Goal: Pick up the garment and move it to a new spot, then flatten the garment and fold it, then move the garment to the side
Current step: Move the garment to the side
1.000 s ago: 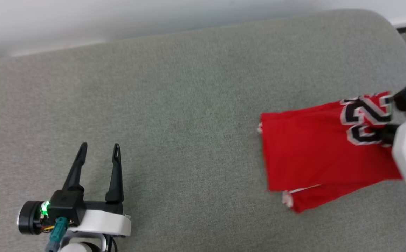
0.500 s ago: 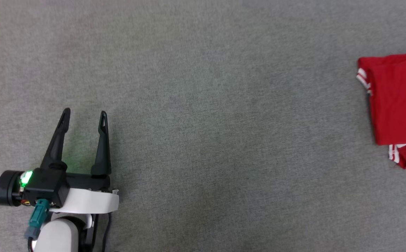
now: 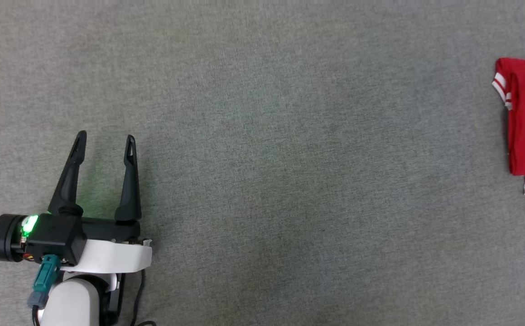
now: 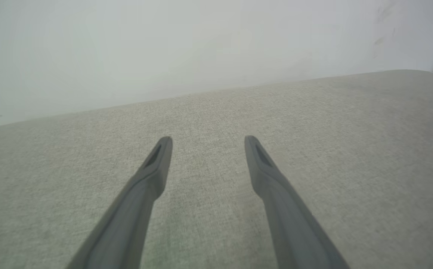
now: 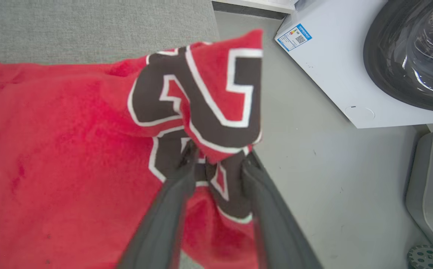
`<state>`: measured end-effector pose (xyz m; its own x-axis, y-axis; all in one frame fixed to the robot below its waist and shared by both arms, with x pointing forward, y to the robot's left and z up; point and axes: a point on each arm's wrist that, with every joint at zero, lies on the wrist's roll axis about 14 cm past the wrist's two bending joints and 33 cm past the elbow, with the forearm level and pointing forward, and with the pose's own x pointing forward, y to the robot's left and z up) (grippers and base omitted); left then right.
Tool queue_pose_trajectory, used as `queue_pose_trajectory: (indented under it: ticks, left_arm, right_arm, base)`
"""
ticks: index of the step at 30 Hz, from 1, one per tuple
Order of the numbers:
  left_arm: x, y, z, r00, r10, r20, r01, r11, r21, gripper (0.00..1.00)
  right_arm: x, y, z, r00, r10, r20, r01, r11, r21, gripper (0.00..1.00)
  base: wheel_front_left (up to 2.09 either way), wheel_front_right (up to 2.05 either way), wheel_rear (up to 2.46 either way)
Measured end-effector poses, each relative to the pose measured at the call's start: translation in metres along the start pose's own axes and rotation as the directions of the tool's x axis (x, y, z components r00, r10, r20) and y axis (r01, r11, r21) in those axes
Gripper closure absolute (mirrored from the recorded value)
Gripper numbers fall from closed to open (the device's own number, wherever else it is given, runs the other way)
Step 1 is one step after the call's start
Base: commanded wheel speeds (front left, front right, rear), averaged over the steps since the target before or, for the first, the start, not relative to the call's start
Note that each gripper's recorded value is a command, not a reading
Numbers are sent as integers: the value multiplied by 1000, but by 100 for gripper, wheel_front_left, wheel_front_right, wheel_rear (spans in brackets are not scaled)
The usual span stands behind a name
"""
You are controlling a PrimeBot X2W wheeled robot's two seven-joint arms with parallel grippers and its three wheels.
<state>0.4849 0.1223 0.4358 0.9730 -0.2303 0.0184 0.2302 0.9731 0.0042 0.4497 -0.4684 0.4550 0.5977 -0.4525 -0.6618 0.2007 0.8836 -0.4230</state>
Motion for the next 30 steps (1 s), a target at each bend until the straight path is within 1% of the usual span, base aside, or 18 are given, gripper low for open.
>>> queue_pose_trajectory:
  ticks: [4,6,8,10,13,14,16,20,24,26,29,30]
  left_arm:
    - [-4,-1,16,1000,9,28,-8,1000,-6,0]
    - [-11,-2,22,999,15,33,-14,1000,-8,0]
    - [-18,-2,29,999,26,39,-25,1000,-8,0]
    - [-24,0,39,998,39,54,-38,999,-8,0]
    - [-38,0,50,996,59,66,-59,998,-6,0]
    - [-43,1,53,996,65,68,-65,998,-5,0]
    - [-53,4,59,994,83,75,-84,996,0,0]
    - [-73,11,69,989,118,86,-120,993,7,0]
    - [-90,20,78,983,156,98,-158,987,11,0]
    - [-98,23,81,980,172,105,-174,985,13,0]
    - [-107,28,86,975,190,113,-193,981,17,0]
    - [-109,29,87,974,194,115,-197,980,17,0]
  right_arm:
    - [-15,-3,13,997,-1,74,2,1000,-11,0]
    - [-28,-4,30,987,3,161,0,1000,-21,0]
    - [-45,-8,56,958,4,285,0,1000,-15,0]
    - [-64,-10,80,916,5,402,-3,1000,-6,0]
    - [-99,-13,115,813,-3,582,-19,999,32,0]
    - [-110,-12,125,774,-5,634,-20,999,32,0]
    - [-134,-7,142,682,-6,731,-32,999,37,0]
    - [-173,23,159,514,23,858,-116,992,43,0]
    - [-208,57,165,353,42,935,-190,981,28,0]
    - [-223,76,162,295,43,954,-238,971,30,0]
    - [-236,105,155,250,52,967,-298,954,25,0]
    - [-239,113,153,242,52,969,-323,946,30,0]
  base:
    - [0,0,0]
    - [0,0,0]
    - [0,0,0]
    - [0,0,0]
    - [0,0,0]
    - [0,0,0]
    - [0,0,0]
    - [0,0,0]
    - [0,0,0]
    - [0,0,0]
    - [0,0,0]
    - [0,0,0]
